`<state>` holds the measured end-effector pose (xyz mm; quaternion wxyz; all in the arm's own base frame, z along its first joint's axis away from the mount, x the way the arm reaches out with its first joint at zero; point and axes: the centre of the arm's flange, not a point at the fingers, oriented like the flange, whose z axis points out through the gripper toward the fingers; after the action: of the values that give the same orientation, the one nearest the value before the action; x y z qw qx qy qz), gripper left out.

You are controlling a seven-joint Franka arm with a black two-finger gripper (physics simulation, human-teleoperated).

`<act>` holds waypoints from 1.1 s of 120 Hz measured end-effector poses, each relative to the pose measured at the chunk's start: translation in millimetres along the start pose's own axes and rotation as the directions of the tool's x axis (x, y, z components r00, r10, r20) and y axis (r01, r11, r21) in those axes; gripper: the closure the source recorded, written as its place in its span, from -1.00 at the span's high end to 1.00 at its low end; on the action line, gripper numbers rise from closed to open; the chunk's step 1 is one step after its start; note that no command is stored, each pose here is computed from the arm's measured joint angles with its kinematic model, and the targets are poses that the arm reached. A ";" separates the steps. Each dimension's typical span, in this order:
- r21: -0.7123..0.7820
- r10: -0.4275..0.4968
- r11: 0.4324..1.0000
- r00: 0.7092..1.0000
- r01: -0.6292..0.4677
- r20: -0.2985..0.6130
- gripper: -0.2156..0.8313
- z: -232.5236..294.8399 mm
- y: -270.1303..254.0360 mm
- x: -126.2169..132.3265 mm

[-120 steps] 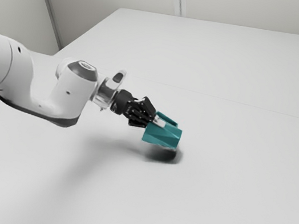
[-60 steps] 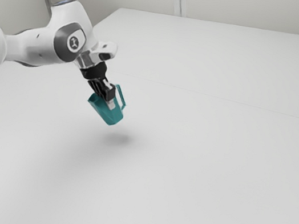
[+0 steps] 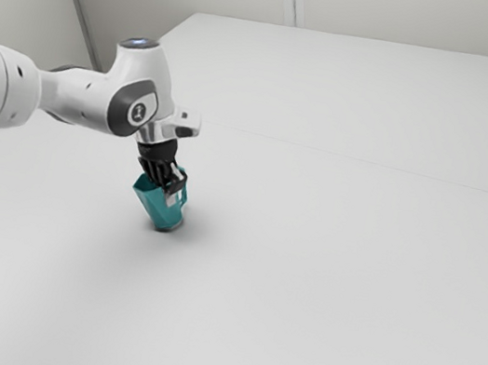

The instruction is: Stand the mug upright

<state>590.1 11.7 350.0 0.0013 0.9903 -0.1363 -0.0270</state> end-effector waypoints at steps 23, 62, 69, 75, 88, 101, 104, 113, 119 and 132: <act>-0.004 -0.039 0.999 0.999 0.039 0.004 -0.46 8.0 -0.1 1.9; 0.012 -0.084 0.996 0.990 0.086 -0.117 0.36 -86.5 -0.2 0.9; 0.009 -0.091 0.996 0.986 0.093 -0.141 0.41 -113.0 -2.1 6.6; 0.009 -0.095 0.995 0.982 0.098 -0.163 0.45 -138.4 -4.1 12.2; 0.009 -0.100 0.995 0.977 0.104 -0.188 0.51 -187.2 -5.8 15.7; 0.003 -0.105 0.994 0.980 0.107 -0.167 0.54 -208.9 -3.4 8.7; 0.003 -0.106 0.994 0.980 0.108 -0.166 0.54 -214.8 -2.6 6.2; 0.005 -0.107 0.994 0.981 0.110 -0.163 0.56 -230.2 0.9 -2.5; 0.002 -0.109 0.994 0.982 0.111 -0.155 0.56 -233.8 2.5 -5.9; -0.007 -0.115 0.993 0.984 0.115 -0.134 0.57 -234.0 3.5 -9.4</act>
<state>592.7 9.7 584.1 0.0084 0.9961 -0.0787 0.0397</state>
